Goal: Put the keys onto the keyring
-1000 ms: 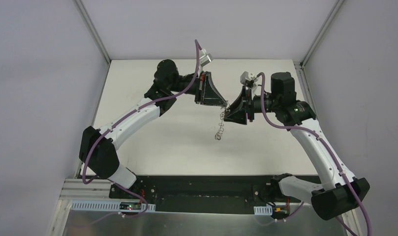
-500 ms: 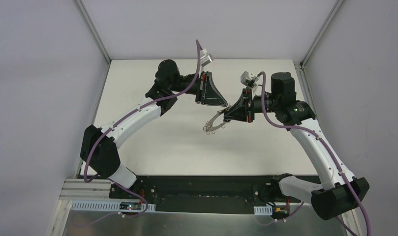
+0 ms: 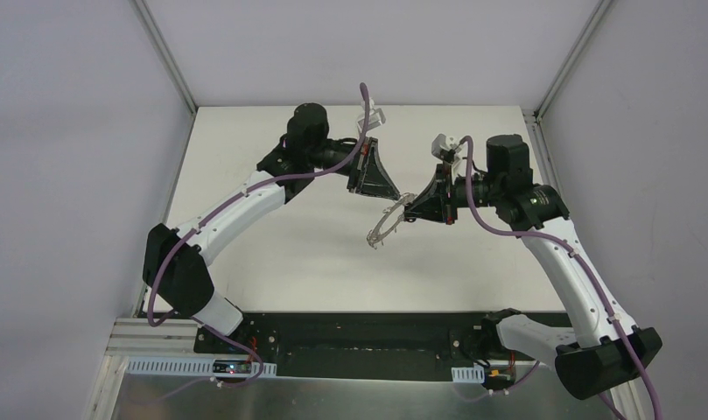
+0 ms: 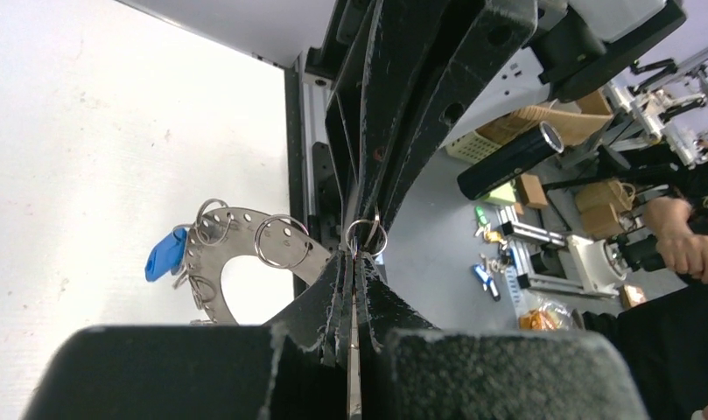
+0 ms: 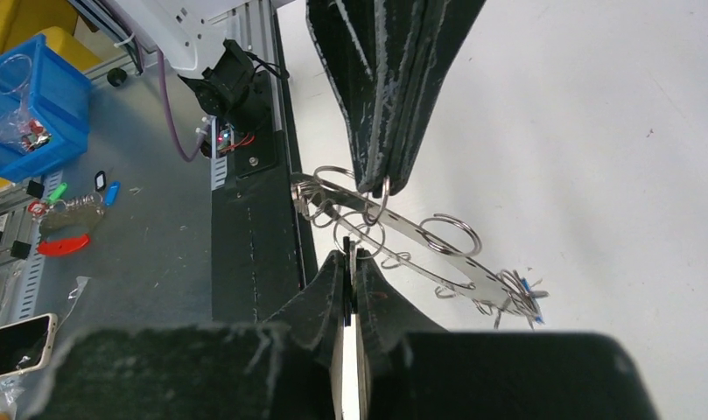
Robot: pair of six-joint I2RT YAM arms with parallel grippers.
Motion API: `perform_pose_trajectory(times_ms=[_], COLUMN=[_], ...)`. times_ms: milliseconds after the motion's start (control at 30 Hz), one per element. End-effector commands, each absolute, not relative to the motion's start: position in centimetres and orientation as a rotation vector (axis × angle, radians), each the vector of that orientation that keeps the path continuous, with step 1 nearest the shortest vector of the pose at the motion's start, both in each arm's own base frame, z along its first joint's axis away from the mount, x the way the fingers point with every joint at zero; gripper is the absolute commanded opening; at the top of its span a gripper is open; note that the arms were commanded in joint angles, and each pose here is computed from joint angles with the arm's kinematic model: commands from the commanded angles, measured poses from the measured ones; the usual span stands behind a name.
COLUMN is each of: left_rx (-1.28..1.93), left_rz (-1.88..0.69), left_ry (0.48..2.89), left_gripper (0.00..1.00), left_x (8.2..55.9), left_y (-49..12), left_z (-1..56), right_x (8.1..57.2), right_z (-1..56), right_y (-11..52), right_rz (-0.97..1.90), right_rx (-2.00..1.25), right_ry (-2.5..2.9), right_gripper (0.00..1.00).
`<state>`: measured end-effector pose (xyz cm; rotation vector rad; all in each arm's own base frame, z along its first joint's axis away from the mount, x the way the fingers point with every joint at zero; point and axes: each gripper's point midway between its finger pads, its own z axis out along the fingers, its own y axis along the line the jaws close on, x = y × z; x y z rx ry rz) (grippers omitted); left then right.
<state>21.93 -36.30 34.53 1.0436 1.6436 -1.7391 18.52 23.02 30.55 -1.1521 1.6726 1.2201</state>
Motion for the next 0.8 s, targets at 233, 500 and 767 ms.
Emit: perform_pose_trajectory(times_ms=[233,500,767], left_rx=[1.218,1.237,1.212], left_rz=[-1.610,-1.528,-1.385], left_ry=[1.570,1.626,1.715], left_gripper=[0.00,0.00,0.18], left_x=[20.3,21.0,22.8], left_y=[-35.1,-35.7,-35.2], left_z=[34.5,32.7,29.7], right_x=[19.9,20.7,21.7], right_z=[31.9,31.3,28.3], right_y=[22.8,23.5,22.8], right_rz=[1.142,1.161,1.065], right_rx=[-1.113,-1.104,-1.099], right_ry=[1.689,1.727,1.816], right_gripper=[0.00,0.00,0.00])
